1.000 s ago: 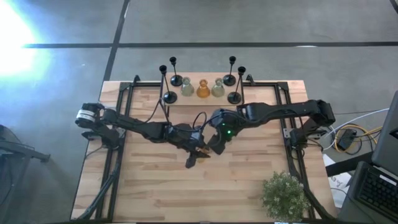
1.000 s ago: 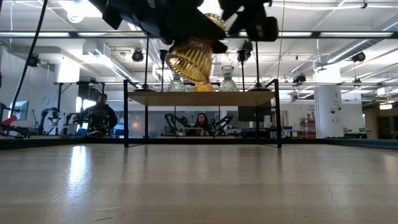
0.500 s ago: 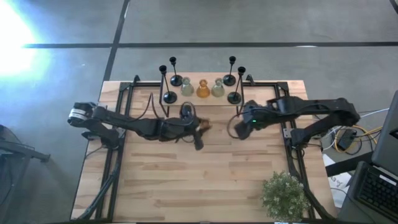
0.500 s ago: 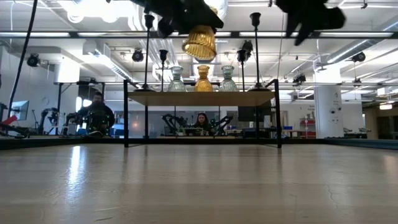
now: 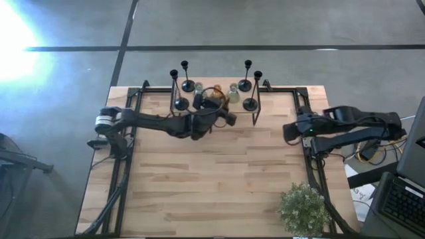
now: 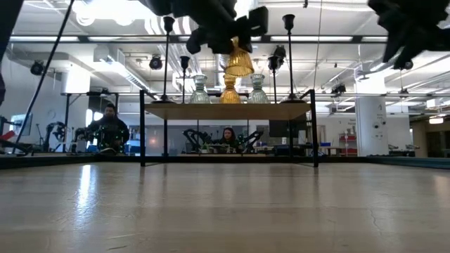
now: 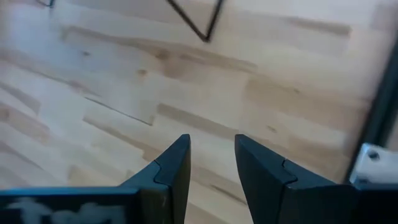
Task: Pick & Place candle stick holders
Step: Put the orange glass candle holder on the shelf
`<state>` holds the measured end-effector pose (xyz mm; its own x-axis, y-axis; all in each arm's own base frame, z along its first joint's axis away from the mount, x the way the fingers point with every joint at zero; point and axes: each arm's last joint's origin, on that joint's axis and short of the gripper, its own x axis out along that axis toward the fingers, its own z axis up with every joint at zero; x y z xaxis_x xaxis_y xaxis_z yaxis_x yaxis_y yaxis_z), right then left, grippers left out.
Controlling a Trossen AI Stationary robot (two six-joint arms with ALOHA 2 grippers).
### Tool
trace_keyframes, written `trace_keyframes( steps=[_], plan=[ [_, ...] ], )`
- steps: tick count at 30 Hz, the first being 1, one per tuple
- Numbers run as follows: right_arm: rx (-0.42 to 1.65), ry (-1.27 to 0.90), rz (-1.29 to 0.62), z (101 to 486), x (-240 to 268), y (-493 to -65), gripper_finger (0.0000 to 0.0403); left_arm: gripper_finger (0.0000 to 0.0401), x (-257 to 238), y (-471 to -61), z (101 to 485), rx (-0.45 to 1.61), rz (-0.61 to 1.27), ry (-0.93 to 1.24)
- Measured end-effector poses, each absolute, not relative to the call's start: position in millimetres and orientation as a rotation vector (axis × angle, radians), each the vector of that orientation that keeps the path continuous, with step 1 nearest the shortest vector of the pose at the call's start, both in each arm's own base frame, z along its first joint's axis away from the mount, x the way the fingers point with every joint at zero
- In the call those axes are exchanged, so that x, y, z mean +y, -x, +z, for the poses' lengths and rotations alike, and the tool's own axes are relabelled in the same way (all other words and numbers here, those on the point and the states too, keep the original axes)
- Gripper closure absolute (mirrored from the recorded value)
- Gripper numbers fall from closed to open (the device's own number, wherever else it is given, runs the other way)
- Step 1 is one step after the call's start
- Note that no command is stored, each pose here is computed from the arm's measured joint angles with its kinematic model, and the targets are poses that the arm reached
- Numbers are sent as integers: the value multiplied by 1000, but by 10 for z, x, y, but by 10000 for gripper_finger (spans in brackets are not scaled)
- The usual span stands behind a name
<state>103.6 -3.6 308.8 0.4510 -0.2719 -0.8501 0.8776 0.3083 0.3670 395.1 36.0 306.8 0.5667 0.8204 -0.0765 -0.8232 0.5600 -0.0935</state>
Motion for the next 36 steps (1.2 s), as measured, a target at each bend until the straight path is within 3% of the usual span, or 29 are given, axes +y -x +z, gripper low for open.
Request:
trace_keyframes(
  steps=[13, 36],
  plan=[
    [816, -1130, -888, 2913, -37, -419, 290, 273, 368, -4064, 2803, 108, 1110, 172],
    [840, -1097, -869, 2850, -36, -405, 299, 273, 524, -3961, 2526, 62, 1165, 228]
  ],
)
